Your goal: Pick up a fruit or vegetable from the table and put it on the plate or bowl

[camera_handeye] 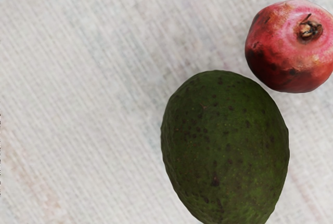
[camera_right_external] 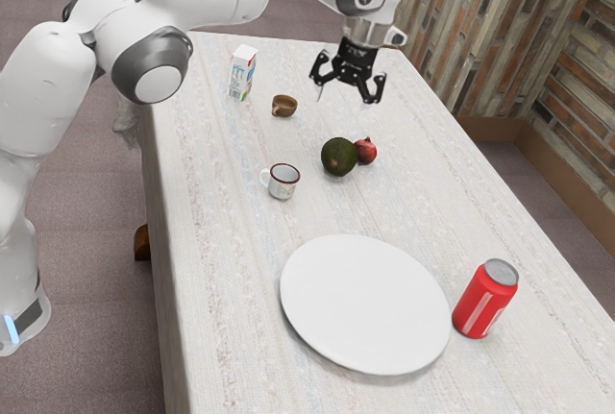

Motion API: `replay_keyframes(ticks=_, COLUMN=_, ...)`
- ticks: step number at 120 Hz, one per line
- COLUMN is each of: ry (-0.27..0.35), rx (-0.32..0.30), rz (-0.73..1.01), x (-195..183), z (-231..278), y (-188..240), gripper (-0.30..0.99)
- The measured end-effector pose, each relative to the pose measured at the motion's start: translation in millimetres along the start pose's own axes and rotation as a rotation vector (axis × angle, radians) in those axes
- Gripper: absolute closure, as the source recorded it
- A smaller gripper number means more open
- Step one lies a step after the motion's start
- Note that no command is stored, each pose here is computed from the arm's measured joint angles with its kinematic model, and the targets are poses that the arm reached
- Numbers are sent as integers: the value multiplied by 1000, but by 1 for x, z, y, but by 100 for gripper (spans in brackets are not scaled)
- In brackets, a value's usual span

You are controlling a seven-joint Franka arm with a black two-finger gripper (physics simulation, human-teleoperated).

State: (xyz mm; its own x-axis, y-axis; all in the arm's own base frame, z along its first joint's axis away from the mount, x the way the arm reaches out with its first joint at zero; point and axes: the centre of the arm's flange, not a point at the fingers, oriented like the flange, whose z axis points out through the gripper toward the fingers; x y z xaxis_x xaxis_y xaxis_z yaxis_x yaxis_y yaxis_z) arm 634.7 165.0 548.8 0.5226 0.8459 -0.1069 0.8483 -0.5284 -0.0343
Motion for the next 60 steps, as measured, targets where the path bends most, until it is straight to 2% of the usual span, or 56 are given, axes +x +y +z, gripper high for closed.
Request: replay_keyframes(ticks=60, ry=32, rx=54, rz=-59, x=0, z=39, y=17, gripper=0)
